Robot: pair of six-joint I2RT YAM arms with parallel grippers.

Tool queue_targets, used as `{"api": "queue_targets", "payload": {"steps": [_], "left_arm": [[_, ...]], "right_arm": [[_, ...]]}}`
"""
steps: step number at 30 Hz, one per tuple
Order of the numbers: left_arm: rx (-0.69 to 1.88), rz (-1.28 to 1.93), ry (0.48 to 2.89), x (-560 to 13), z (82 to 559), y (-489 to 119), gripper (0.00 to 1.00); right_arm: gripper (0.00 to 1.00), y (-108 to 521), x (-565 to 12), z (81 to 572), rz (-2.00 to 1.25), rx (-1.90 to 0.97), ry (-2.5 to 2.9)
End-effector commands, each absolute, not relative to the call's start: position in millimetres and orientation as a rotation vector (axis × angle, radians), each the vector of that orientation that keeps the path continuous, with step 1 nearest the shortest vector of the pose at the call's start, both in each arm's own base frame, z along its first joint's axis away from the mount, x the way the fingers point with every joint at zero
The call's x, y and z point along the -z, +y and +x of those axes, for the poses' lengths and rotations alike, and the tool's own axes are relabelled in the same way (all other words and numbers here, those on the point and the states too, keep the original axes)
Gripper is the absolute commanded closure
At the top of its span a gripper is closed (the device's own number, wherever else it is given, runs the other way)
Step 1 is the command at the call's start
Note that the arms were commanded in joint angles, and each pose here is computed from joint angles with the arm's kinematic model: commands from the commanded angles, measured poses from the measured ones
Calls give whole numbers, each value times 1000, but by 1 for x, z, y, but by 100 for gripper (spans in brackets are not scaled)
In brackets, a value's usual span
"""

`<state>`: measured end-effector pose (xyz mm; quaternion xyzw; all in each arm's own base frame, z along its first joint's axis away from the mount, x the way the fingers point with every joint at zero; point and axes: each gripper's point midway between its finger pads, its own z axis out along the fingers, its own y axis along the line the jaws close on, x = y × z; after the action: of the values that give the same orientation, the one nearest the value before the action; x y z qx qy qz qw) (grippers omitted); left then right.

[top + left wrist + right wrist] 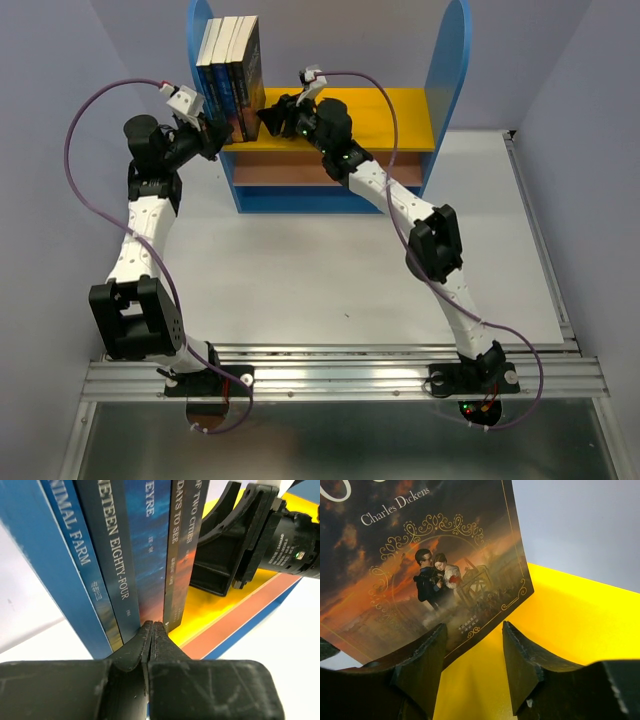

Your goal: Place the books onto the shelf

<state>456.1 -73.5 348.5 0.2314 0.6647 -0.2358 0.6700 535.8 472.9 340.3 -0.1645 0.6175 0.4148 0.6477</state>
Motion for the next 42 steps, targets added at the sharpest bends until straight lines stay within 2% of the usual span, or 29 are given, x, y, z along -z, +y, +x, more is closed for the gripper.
{"api": "queue_targets", "payload": {"steps": [1, 2, 6, 8, 12, 15, 17, 18, 27, 30, 31, 34, 38, 42], "left_arm": [[496, 561, 1346, -418, 429, -78, 83], [507, 561, 1343, -420, 427, -80, 82], [530, 549, 1314, -439, 412, -87, 57], [533, 553, 1295, -448, 407, -89, 56], [534, 561, 1263, -462, 393, -95, 39], [533, 551, 1241, -475, 384, -98, 32], [512, 542, 1213, -486, 375, -101, 5], [512, 542, 1212, -486, 375, -102, 1], [489, 460, 1159, -512, 357, -105, 1], [521, 471, 1146, -518, 350, -118, 1], [531, 474, 1138, -523, 347, -125, 1], [531, 475, 1151, -525, 347, -135, 1], [583, 485, 1149, -535, 339, -161, 1], [646, 412, 1176, -543, 342, -178, 1]], "right_arm": [[43, 495, -337, 502, -391, -998, 1477], [44, 493, -340, 502, -372, -996, 1488], [42, 482, -344, 507, -316, -944, 1505], [41, 476, -348, 510, -283, -919, 1511], [40, 461, -356, 513, -214, -867, 1521], [35, 445, -361, 517, -135, -810, 1532], [35, 434, -366, 516, -103, -777, 1531], [35, 432, -369, 514, -104, -776, 1527], [33, 394, -378, 512, 2, -624, 1563], [27, 380, -377, 509, 30, -571, 1593], [18, 374, -381, 506, 40, -557, 1592], [0, 364, -385, 498, 38, -538, 1602], [0, 354, -406, 468, -32, -593, 1596], [0, 336, -382, 430, -83, -617, 1684]]}}
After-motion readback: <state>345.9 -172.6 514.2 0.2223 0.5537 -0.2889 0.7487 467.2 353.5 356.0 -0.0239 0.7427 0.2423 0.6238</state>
